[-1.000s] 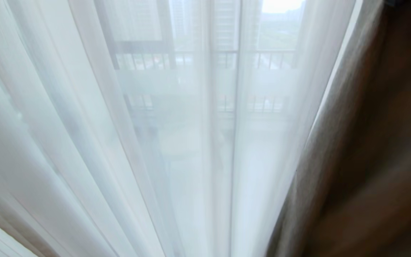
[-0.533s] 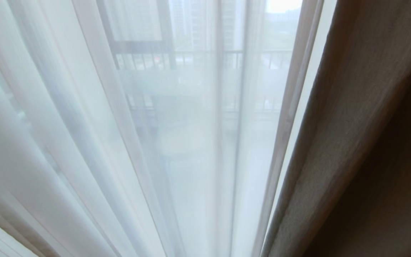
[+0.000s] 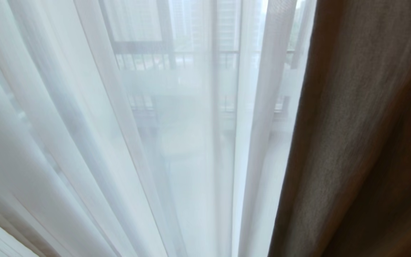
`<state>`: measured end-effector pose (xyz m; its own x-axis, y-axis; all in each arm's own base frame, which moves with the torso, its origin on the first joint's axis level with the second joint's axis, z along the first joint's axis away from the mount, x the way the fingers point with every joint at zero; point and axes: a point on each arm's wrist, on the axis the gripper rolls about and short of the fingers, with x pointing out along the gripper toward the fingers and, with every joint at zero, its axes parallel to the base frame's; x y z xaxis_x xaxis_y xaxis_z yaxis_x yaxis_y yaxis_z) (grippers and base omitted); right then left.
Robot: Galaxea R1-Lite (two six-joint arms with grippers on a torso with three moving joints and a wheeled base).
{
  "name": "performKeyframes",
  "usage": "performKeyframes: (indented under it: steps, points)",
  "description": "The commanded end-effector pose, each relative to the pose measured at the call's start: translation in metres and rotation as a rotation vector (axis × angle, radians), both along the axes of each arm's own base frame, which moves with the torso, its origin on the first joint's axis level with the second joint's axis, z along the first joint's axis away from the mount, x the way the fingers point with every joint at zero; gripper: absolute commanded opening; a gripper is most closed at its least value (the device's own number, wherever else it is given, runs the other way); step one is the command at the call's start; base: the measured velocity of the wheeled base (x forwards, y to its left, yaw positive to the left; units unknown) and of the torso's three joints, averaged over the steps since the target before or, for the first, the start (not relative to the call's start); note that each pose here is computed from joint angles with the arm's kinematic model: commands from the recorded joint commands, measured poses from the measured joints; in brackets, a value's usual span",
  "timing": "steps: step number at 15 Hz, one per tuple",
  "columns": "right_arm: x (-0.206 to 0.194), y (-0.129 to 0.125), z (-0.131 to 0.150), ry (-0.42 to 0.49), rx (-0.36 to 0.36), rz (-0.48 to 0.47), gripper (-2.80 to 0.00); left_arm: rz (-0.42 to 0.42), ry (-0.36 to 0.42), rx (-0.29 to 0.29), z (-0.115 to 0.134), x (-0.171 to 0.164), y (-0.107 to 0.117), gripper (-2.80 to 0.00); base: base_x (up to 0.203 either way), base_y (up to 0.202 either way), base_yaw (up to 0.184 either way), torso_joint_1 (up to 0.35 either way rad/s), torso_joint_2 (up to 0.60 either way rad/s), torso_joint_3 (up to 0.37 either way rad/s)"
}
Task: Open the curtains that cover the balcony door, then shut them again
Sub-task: Close the outer curtains on both sides
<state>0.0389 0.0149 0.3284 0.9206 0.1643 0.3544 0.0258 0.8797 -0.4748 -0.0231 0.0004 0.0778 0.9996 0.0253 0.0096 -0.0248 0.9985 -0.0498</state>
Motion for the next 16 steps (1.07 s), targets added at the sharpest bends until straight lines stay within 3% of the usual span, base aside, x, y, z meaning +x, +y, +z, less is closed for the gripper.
performKeyframes:
  steps: [1, 6, 7, 8, 12, 16]
  points:
    - [-0.037, -0.023, -0.022, -0.061, 0.024, -0.007, 0.0, 0.001, -0.001, -0.001, 0.0, 0.0, 0.0, -2.8, 0.0, 0.0, 0.0, 0.0, 0.0, 0.0]
    - [-0.041, -0.025, -0.026, -0.067, 0.01, -0.007, 0.0, 0.001, 0.0, -0.001, 0.0, 0.0, 0.0, -2.8, 0.0, 0.0, 0.0, 0.0, 0.0, 0.0]
    - [-0.041, -0.025, -0.028, -0.063, 0.007, -0.007, -1.64, 0.001, -0.001, -0.001, 0.0, 0.0, 0.0, -2.8, 0.0, 0.0, 0.0, 0.0, 0.0, 0.0]
    - [-0.041, -0.025, -0.03, -0.061, 0.006, -0.007, -2.8, 0.001, -0.001, -0.001, 0.0, 0.0, 0.0, -2.8, 0.0, 0.0, 0.0, 0.0, 0.0, 0.0]
    - [-0.044, -0.027, -0.033, -0.063, 0.014, -0.034, -2.8, 0.001, -0.001, -0.001, 0.0, 0.0, 0.0, -2.8, 0.0, 0.0, 0.0, 0.0, 0.0, 0.0]
    - [-0.048, -0.026, -0.052, -0.034, 0.084, -0.18, -2.8, 0.001, -0.001, -0.001, 0.0, 0.0, 0.0, -2.8, 0.0, 0.0, 0.0, 0.0, 0.0, 0.0]
